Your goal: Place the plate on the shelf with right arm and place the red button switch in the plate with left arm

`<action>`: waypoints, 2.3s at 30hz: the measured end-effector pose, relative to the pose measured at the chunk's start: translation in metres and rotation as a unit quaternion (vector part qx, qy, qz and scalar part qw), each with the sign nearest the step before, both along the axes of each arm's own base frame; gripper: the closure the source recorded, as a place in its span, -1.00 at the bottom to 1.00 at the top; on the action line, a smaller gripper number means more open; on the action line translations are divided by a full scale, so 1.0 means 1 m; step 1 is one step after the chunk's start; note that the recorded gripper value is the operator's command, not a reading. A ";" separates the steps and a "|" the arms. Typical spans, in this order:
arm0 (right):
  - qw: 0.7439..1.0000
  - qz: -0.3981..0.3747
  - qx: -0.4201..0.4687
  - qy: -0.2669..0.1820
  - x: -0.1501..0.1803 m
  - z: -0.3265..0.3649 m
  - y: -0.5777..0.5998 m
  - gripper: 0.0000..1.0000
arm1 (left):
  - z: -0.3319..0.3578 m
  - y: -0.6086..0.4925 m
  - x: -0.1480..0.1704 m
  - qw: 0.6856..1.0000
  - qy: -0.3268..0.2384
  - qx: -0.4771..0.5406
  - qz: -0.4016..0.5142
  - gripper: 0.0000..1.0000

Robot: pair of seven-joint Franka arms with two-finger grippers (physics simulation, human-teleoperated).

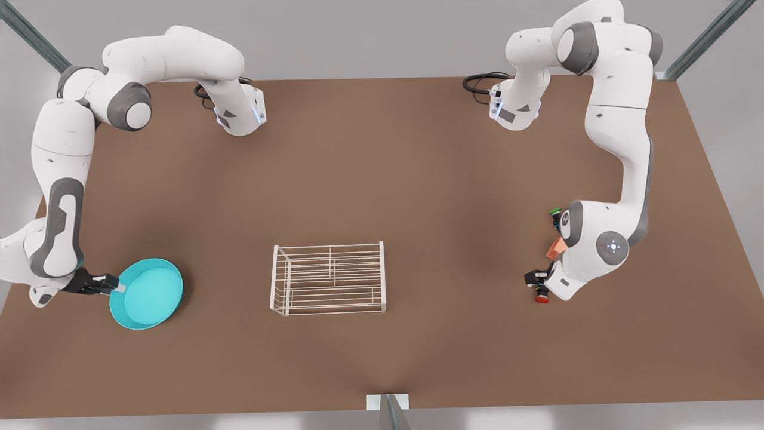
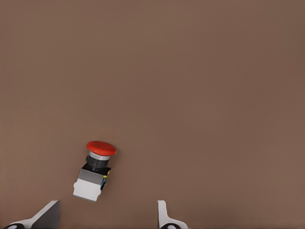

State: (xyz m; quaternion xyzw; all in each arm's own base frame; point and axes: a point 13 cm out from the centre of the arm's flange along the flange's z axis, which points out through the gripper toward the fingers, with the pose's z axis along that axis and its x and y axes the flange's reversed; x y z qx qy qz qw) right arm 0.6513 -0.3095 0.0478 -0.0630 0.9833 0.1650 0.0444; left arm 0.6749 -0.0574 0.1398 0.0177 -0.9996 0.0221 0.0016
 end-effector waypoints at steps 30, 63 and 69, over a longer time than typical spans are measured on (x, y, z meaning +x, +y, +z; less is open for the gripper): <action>1.000 0.015 0.007 -0.013 0.005 -0.002 0.006 0.49 | -0.094 0.042 -0.039 0.997 0.049 0.020 -0.063 -1.00; 0.972 0.173 0.155 0.028 0.037 0.244 0.448 0.65 | -0.105 0.052 -0.042 0.995 0.054 0.027 -0.086 -0.44; 0.979 0.133 0.145 0.052 0.036 0.225 0.547 0.64 | -0.097 0.047 -0.032 0.994 0.044 0.029 -0.091 -0.44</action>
